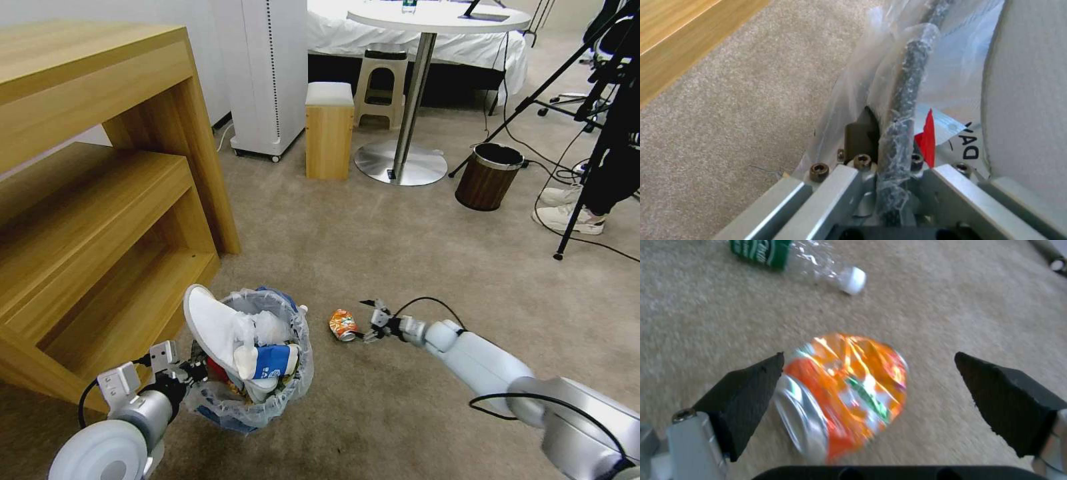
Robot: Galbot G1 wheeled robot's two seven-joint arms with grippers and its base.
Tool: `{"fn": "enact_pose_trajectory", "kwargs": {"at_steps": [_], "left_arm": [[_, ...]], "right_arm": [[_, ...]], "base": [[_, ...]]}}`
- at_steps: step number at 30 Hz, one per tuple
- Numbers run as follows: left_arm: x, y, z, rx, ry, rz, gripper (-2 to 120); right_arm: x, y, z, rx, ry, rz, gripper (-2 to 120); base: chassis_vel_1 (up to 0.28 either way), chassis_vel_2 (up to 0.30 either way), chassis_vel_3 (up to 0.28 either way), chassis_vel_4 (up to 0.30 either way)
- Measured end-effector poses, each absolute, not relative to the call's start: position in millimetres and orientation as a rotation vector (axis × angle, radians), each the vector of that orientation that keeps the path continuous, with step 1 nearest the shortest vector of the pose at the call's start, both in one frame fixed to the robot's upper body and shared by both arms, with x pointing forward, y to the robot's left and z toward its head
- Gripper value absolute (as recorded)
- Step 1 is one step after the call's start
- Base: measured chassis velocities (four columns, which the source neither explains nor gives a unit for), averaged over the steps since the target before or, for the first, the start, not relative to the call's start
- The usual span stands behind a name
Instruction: Pick up the trash bin and place the garbage on the floor into it.
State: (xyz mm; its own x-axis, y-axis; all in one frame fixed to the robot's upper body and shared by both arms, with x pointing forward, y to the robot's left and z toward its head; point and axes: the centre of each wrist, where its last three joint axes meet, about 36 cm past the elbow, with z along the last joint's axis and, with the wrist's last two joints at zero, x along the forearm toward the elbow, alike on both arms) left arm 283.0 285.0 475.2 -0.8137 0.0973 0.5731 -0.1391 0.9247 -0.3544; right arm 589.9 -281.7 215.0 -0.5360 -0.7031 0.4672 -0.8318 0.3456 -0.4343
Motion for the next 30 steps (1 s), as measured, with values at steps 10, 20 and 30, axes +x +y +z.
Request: {"fn": "enact_pose_trajectory", "kwargs": {"at_steps": [10, 20, 30], "left_arm": [[286.0, 286.9, 472.5, 0.037, -2.474, 0.511, 0], [286.5, 286.2, 470.1, 0.04, -2.474, 0.52, 0], [283.3, 285.5, 471.0, 0.044, -2.48, 0.524, 0]], "right_arm": [[577.9, -290.4, 203.8, 1.425, -2.361, 0.966, 96], [573.5, -302.9, 195.6, 1.399, -2.342, 0.983, 92], [571.1, -297.1, 186.1, 1.384, -2.333, 0.977, 76]], "base": [[0.0, 0.0, 0.0, 0.0], [0.0, 0.0, 0.0, 0.0], [0.0, 0.0, 0.0, 0.0]]}}
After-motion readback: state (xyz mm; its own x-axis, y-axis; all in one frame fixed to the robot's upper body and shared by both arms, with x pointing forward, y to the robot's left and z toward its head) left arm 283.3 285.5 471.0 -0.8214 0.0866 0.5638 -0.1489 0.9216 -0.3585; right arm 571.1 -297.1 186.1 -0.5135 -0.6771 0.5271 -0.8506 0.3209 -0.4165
